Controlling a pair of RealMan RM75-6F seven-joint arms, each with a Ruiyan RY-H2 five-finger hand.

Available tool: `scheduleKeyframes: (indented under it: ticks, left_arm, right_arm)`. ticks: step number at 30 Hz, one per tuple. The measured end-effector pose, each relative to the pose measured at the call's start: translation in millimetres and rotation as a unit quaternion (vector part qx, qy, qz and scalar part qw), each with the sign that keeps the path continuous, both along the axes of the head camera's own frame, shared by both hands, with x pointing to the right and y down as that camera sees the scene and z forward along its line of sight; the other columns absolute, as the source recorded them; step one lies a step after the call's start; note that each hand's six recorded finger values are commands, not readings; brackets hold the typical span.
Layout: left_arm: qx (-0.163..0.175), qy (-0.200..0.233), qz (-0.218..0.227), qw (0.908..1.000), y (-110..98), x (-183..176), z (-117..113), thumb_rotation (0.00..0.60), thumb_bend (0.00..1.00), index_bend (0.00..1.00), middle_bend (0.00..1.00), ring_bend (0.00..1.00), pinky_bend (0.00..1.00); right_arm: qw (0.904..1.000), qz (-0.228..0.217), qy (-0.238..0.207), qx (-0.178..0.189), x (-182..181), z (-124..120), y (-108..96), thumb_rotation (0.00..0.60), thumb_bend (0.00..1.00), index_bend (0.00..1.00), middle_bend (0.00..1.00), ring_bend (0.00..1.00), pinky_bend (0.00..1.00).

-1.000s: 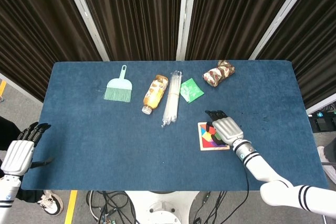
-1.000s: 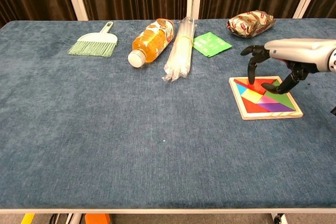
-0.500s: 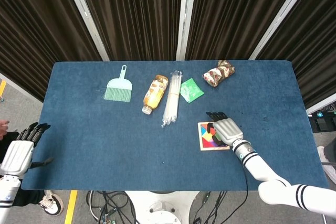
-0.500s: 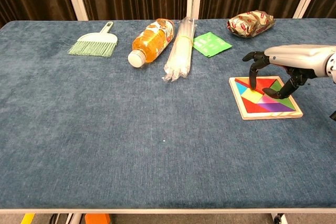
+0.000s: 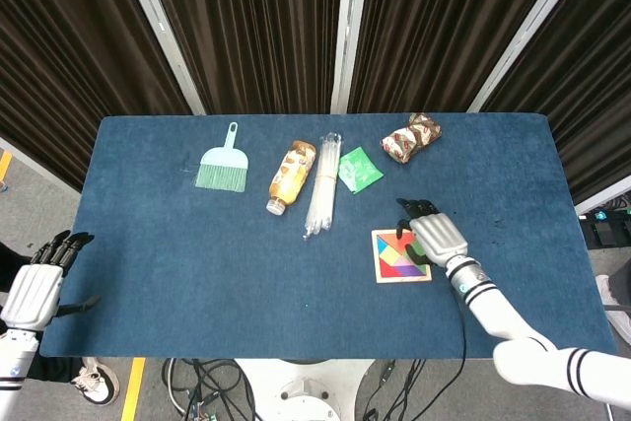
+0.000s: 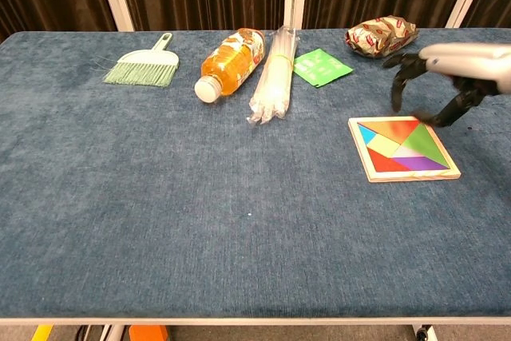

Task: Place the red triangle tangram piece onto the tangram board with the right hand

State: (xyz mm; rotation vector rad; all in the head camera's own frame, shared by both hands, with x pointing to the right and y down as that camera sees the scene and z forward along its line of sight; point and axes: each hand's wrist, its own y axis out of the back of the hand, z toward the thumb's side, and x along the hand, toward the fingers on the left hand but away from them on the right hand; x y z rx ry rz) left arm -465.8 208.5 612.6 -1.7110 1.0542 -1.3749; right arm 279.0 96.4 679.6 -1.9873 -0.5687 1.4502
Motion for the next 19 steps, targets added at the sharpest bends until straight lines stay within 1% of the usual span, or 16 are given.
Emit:
scheduleKeyframes:
  ticks: [2, 4, 6, 7, 9, 10, 12, 15, 16, 19]
  left_arm:
    - [0.001, 0.0, 0.0, 1.0, -0.3, 0.6, -0.8, 0.6, 0.0, 0.14, 0.12, 0.05, 0.17]
    - [0.002, 0.0, 0.001, 1.0, -0.6, 1.5, -1.7, 0.6, 0.0, 0.14, 0.12, 0.05, 0.17]
    - [0.004, 0.0, 0.002, 1.0, -1.1, 2.8, -3.2, 0.6, 0.0, 0.14, 0.12, 0.05, 0.17]
    - [0.006, -0.001, 0.003, 1.0, -1.8, 3.5, -4.4, 0.6, 0.0, 0.14, 0.12, 0.05, 0.17]
    - [0.008, -0.002, 0.004, 1.0, -3.1, 4.4, -6.1, 0.6, 0.0, 0.14, 0.12, 0.05, 0.17]
    - [0.01, -0.004, 0.006, 0.9999, -3.9, 5.0, -7.2, 0.6, 0.0, 0.14, 0.12, 0.05, 0.17]
    - [0.012, -0.007, 0.008, 0.9999, -5.0, 5.8, -8.8, 0.6, 0.0, 0.14, 0.12, 0.05, 0.17]
    - [0.015, -0.011, 0.01, 0.9998, -6.5, 7.3, -11.1, 0.6, 0.0, 0.14, 0.12, 0.05, 0.17]
    - [0.017, -0.012, 0.011, 0.9997, -7.1, 7.8, -11.6, 0.6, 0.0, 0.14, 0.12, 0.05, 0.17]
    - [0.023, -0.017, 0.015, 0.9995, -8.5, 9.9, -12.4, 0.6, 0.0, 0.14, 0.12, 0.05, 0.17]
  right_arm:
    - [0.9999, 0.001, 0.005, 0.016, 11.5, -12.1, 0.7, 0.6, 0.35, 0.31, 0.0, 0.0, 0.0]
    - [0.9991, 0.0, 0.018, 0.038, 25.9, -23.6, 4.4, 0.6, 0.28, 0.14, 0.0, 0.0, 0.0]
    - [0.9975, -0.003, 0.034, 0.062, 39.9, -33.5, 9.5, 0.6, 0.22, 0.03, 0.0, 0.0, 0.0]
    - [0.9957, -0.004, 0.046, 0.08, 49.9, -40.4, 14.0, 0.6, 0.2, 0.0, 0.0, 0.0, 0.0]
    - [0.9922, 0.0, 0.062, 0.108, 65.9, -51.3, 23.1, 0.6, 0.18, 0.0, 0.0, 0.0, 0.0]
    - [0.9894, 0.008, 0.072, 0.126, 77.8, -58.7, 31.5, 0.6, 0.18, 0.0, 0.0, 0.0, 0.0]
    - [0.9848, 0.023, 0.085, 0.149, 96.8, -70.1, 47.4, 0.6, 0.18, 0.0, 0.0, 0.0, 0.0]
    - [0.9767, 0.056, 0.107, 0.178, 128.0, -87.6, 80.6, 0.6, 0.18, 0.0, 0.0, 0.0, 0.0]
    - [0.9736, 0.067, 0.114, 0.186, 138.8, -93.6, 94.7, 0.6, 0.18, 0.0, 0.0, 0.0, 0.0]
    - [0.9686, 0.087, 0.123, 0.198, 158.5, -102.7, 125.5, 0.6, 0.18, 0.0, 0.0, 0.0, 0.0]
